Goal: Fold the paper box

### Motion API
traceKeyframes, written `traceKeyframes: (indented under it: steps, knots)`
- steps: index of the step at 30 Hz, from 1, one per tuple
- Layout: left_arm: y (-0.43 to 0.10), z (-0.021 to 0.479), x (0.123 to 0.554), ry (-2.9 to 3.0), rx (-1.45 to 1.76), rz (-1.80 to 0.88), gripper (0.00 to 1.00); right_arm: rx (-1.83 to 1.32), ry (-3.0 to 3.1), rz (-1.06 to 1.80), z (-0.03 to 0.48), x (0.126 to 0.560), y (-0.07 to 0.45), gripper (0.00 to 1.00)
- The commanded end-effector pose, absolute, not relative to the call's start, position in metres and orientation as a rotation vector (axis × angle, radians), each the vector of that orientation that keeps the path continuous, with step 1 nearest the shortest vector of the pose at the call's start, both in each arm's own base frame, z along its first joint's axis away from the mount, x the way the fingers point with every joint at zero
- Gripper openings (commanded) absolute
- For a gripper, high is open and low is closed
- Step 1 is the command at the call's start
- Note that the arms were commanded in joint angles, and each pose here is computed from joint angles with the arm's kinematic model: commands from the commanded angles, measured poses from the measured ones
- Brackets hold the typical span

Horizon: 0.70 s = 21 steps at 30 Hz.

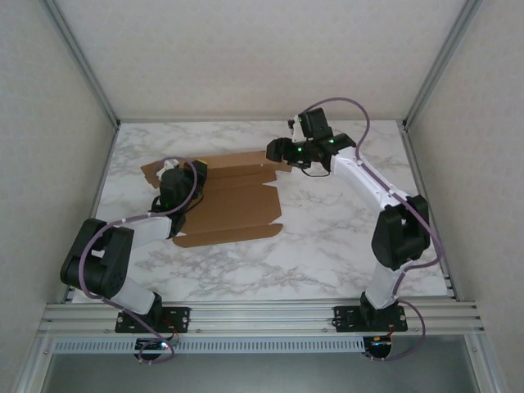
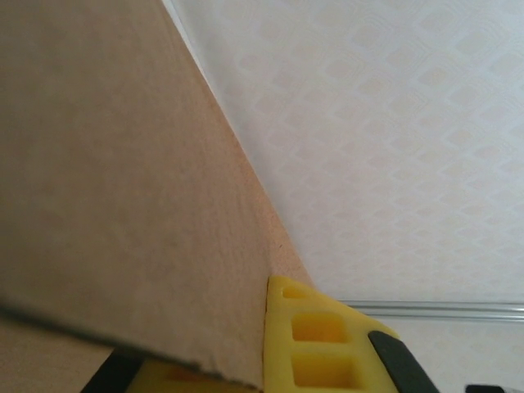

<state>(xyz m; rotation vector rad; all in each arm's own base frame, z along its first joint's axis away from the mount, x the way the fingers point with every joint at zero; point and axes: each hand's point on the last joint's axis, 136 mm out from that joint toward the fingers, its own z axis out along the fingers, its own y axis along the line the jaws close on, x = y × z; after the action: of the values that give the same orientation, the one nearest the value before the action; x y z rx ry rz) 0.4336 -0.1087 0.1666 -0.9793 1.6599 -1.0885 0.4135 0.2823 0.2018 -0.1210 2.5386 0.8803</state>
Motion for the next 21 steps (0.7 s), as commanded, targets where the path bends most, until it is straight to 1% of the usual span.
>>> traceKeyframes:
  steps: [1,9,19,21]
  knots:
    - [-0.112,0.150,0.435,1.738,-0.969,-1.051,0.04,-0.121,2.546,0.948,0.214,0.415,0.292,0.67]
    - [-0.115,0.147,0.436,1.755,-0.967,-1.061,0.04,-0.105,2.583,0.986,0.190,0.426,0.304,0.67]
    - [-0.116,0.145,0.440,1.771,-0.974,-1.059,0.04,-0.067,2.560,1.167,0.181,0.437,0.330,0.67]
    - [-0.117,0.144,0.441,1.775,-0.977,-1.063,0.04,-0.065,2.537,1.206,0.182,0.441,0.335,0.66]
